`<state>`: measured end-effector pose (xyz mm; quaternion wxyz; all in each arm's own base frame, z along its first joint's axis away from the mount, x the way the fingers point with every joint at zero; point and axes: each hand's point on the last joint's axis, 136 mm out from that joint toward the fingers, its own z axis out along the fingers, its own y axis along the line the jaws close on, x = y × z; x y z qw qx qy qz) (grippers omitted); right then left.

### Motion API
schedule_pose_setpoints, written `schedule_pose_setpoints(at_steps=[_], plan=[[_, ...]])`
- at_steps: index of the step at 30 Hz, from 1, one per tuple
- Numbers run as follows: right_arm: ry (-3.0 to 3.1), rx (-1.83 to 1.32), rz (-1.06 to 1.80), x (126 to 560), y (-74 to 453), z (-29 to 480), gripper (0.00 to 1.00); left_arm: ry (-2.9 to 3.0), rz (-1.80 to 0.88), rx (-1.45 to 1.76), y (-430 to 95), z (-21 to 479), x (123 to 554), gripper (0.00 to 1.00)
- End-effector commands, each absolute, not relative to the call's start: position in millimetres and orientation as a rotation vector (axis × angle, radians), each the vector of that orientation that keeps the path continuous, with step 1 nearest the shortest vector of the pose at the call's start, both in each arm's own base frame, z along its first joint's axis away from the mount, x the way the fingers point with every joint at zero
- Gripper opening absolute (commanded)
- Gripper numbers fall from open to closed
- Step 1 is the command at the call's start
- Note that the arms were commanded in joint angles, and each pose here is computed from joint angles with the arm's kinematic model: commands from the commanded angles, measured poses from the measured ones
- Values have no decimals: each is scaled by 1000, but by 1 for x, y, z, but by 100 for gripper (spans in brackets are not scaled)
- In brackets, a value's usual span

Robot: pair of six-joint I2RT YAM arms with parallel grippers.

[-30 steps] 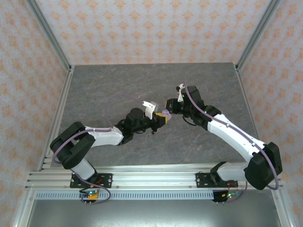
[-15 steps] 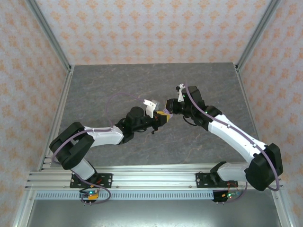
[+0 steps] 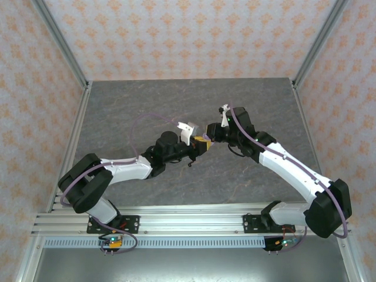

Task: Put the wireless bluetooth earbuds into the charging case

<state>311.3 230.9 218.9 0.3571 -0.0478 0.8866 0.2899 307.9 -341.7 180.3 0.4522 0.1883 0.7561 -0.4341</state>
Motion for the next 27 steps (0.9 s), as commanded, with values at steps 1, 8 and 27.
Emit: schedule_pose_setpoints(at_steps=[1,8,27], plan=[[2274,-145,735,307,229,224,17,1800,-1060,476,-346,208,310,9],[2287,-151,728,305,229,220,17,1802,-1058,471,-346,209,311,9],[2307,-172,736,301,231,214,17,1808,-1047,448,-347,212,317,9]])
